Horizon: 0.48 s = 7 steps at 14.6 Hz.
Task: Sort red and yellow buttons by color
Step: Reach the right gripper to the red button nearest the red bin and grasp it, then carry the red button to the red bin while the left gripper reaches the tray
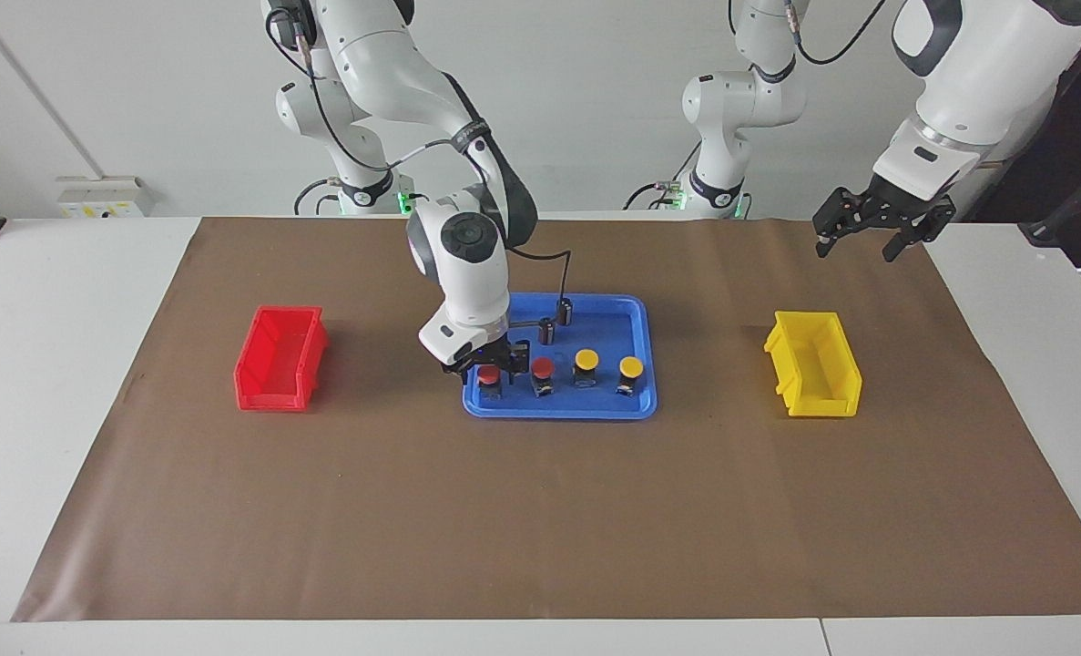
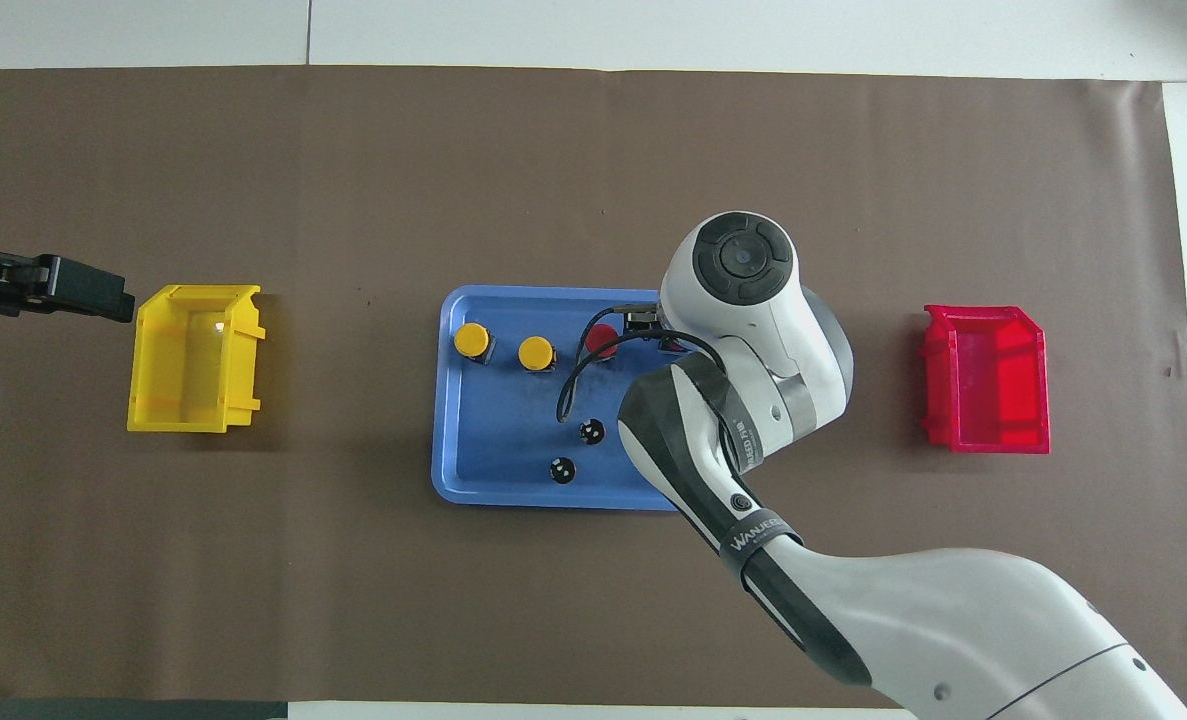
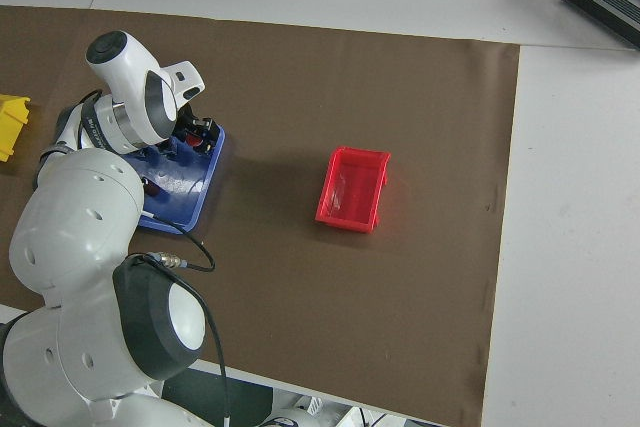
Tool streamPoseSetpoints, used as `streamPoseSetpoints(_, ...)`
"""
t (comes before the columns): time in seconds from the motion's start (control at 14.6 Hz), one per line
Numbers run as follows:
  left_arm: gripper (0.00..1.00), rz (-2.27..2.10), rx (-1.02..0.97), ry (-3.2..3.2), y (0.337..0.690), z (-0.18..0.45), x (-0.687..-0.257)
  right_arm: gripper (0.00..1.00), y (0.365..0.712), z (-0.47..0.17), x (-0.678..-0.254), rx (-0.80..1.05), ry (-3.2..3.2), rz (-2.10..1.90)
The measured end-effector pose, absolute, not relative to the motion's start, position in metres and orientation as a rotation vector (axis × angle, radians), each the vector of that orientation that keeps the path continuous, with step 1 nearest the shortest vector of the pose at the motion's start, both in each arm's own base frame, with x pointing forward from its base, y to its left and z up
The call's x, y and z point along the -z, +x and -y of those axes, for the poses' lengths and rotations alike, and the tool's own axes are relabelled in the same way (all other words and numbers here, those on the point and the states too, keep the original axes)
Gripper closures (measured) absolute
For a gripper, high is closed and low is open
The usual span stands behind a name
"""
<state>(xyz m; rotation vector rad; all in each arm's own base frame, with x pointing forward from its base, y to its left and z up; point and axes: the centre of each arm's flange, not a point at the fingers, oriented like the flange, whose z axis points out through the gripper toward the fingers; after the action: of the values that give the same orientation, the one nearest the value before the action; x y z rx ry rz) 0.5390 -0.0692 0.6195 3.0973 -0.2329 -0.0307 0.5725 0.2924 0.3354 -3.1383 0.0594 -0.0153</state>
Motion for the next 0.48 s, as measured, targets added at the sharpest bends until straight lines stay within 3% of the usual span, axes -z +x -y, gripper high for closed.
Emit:
streamPoseSetpoints(0.14, 0.00, 0.188, 0.020, 3.100, 0.540, 0.067, -0.619, 0.58, 0.571, -0.293, -0.341, -0.009, -3.144, -0.057)
streamPoseSetpoints(0.27, 0.00, 0.164, -0.074, 3.095, 0.541, 0.090, -0.606, 0.62, 0.576, -0.292, -0.365, -0.060, -3.158, -0.045)
streamPoseSetpoints(0.48, 0.05, 0.092, -0.140, 3.068, 0.517, 0.208, -0.540, 0.62, 0.600, -0.236, -0.446, -0.141, -3.163, 0.057)
